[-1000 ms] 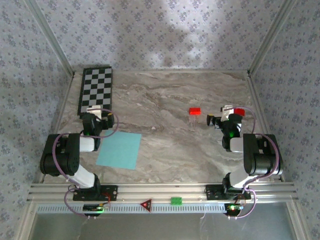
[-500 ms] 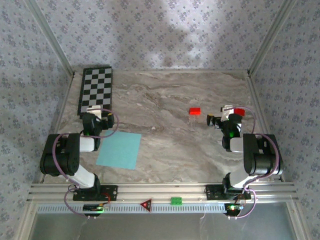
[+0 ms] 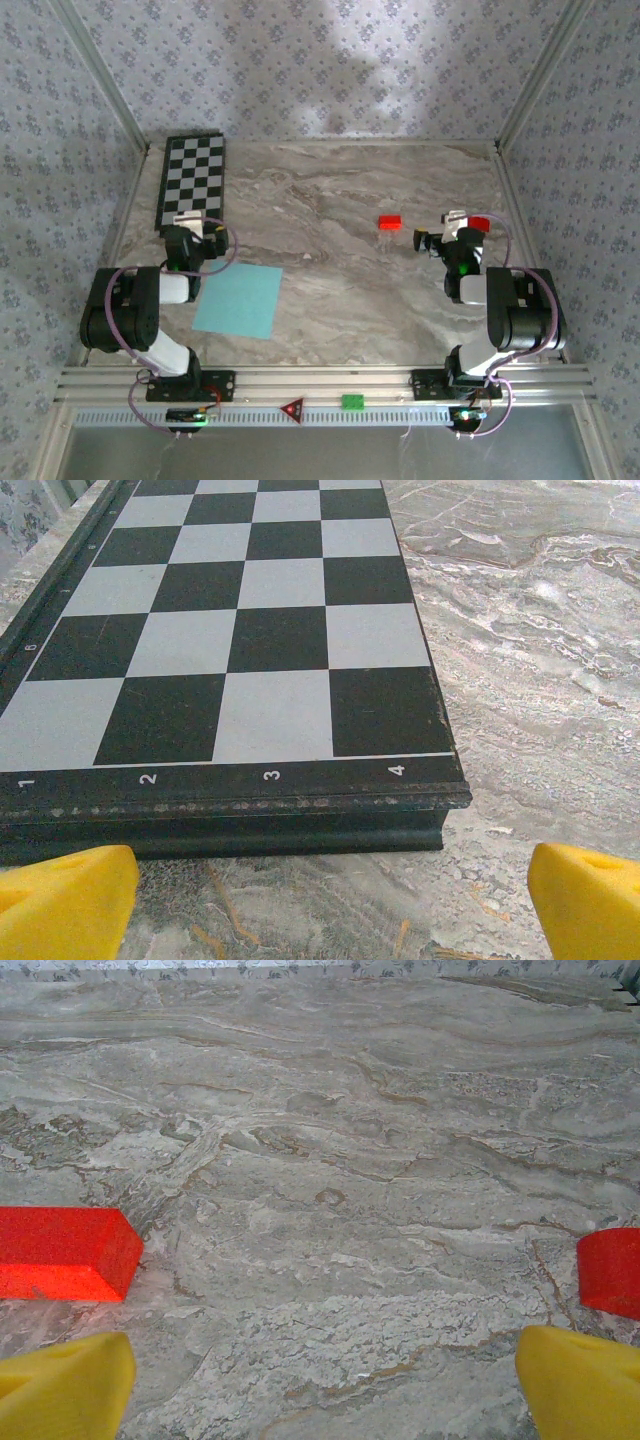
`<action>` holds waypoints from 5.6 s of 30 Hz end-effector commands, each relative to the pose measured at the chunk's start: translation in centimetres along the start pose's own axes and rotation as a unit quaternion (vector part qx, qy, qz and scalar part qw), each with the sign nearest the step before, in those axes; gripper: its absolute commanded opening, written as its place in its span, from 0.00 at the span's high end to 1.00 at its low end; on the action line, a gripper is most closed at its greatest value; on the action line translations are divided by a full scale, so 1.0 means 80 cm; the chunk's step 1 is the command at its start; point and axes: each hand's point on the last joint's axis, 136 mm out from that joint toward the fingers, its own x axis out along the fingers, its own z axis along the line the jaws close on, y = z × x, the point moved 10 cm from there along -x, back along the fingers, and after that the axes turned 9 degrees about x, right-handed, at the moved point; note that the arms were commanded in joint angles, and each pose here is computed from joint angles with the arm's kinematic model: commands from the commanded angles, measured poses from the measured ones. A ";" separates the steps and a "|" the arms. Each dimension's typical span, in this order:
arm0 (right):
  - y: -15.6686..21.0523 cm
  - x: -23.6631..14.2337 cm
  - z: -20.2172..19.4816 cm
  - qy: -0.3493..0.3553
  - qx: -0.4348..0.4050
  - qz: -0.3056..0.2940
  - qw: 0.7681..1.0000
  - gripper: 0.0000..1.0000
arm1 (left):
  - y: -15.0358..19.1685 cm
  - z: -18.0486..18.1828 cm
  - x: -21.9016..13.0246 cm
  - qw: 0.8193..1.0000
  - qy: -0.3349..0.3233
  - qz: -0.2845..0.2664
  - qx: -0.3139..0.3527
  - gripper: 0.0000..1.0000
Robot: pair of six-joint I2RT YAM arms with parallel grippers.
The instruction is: Fold a paper plane with a square sheet of paper (pick it up from the middle)
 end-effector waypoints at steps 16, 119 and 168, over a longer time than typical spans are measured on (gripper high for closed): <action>-0.007 0.002 0.000 -0.004 -0.002 -0.012 1.000 0.00 | -0.013 0.006 0.003 1.000 0.000 -0.016 -0.003 0.00; -0.029 -0.111 0.137 -0.156 0.287 0.318 0.890 0.00 | -0.018 -0.261 -0.082 0.855 0.155 0.488 0.084 0.01; -0.006 -0.117 0.148 -0.136 0.273 0.352 0.885 0.00 | -0.002 -0.323 -0.075 0.867 0.096 0.483 0.074 0.01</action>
